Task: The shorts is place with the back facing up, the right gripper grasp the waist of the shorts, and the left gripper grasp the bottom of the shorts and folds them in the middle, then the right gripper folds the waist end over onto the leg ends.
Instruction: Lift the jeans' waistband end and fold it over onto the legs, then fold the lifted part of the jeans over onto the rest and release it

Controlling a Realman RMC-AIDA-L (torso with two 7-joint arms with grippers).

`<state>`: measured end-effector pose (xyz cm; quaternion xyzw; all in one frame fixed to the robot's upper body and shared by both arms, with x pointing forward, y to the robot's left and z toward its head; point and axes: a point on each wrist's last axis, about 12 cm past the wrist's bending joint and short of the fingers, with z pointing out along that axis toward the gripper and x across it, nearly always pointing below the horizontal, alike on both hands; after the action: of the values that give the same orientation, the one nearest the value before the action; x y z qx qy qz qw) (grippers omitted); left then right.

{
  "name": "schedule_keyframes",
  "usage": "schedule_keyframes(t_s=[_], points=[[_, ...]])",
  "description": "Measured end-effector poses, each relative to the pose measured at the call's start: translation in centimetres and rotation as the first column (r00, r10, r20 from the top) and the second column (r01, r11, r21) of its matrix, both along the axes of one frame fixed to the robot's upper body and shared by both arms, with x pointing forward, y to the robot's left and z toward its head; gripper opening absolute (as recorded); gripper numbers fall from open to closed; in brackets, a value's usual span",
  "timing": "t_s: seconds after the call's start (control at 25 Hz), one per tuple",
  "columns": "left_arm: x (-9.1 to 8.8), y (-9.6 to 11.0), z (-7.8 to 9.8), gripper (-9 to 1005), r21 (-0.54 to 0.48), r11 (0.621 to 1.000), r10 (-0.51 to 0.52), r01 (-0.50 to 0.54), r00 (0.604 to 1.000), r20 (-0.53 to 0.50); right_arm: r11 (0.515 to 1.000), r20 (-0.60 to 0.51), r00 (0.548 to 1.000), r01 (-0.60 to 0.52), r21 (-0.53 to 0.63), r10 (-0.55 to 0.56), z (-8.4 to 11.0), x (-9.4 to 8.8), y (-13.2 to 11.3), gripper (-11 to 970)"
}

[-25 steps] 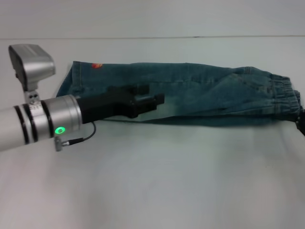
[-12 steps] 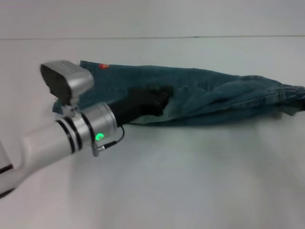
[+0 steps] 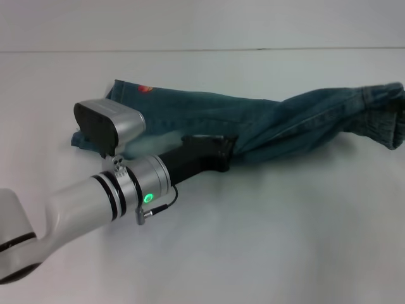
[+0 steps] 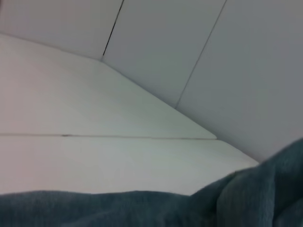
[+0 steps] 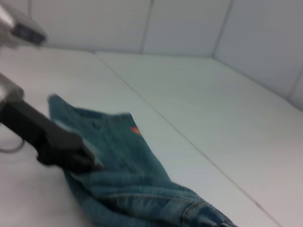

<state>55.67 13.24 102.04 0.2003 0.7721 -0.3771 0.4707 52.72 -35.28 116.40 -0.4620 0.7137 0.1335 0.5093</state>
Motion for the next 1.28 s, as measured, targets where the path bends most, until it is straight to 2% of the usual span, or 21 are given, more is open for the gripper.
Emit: schedule_keyframes(t_s=[0.2, 0.44, 0.72, 0.88, 0.96, 1.08, 1.2, 1.28], points=[[-0.6, -0.2, -0.4, 1, -0.002, 1.000, -0.005, 0.005, 1.000, -0.012, 0.998, 0.020, 0.998, -0.066, 0.003, 0.065, 2.0, 0.1, 0.8, 100], [-1.8, -0.9, -0.7, 1, -0.012, 0.999, -0.047, 0.046, 0.999, -0.015, 0.994, 0.051, 0.993, -0.112, 0.015, 0.111, 3.2, 0.5, 1.6, 111], [-4.2, -2.8, -0.8, 0, -0.033, 0.989, -0.140, 0.141, 0.990, 0.022, 0.998, 0.137, 0.989, -0.065, 0.024, 0.061, 3.6, 2.5, 1.8, 124], [-4.9, -2.9, -1.2, 0, -0.038, 0.988, -0.148, 0.149, 0.989, 0.020, 0.997, 0.159, 0.987, -0.037, 0.067, 0.026, 3.2, 4.0, 1.6, 132], [-5.1, -2.3, -1.4, 0, -0.052, 0.993, -0.108, 0.109, 0.994, 0.025, 0.995, 0.138, 0.990, -0.050, 0.091, 0.037, 3.0, 4.7, 1.8, 135], [-4.9, -0.2, -1.7, 0, -0.083, 0.996, 0.016, -0.012, 0.998, 0.054, 0.989, 0.112, 0.990, -0.093, 0.113, 0.080, 2.7, 5.9, 2.9, 141], [-3.9, 3.3, -1.6, 0, -0.096, 0.984, 0.161, -0.150, 0.981, 0.108, 0.984, 0.104, 0.986, -0.138, 0.109, 0.127, 2.4, 6.6, 4.3, 147], [-3.3, 6.1, -1.5, 1, -0.093, 0.964, 0.260, -0.248, 0.954, 0.149, 0.979, 0.097, 0.982, -0.173, 0.104, 0.163, 2.2, 7.1, 5.6, 150]])
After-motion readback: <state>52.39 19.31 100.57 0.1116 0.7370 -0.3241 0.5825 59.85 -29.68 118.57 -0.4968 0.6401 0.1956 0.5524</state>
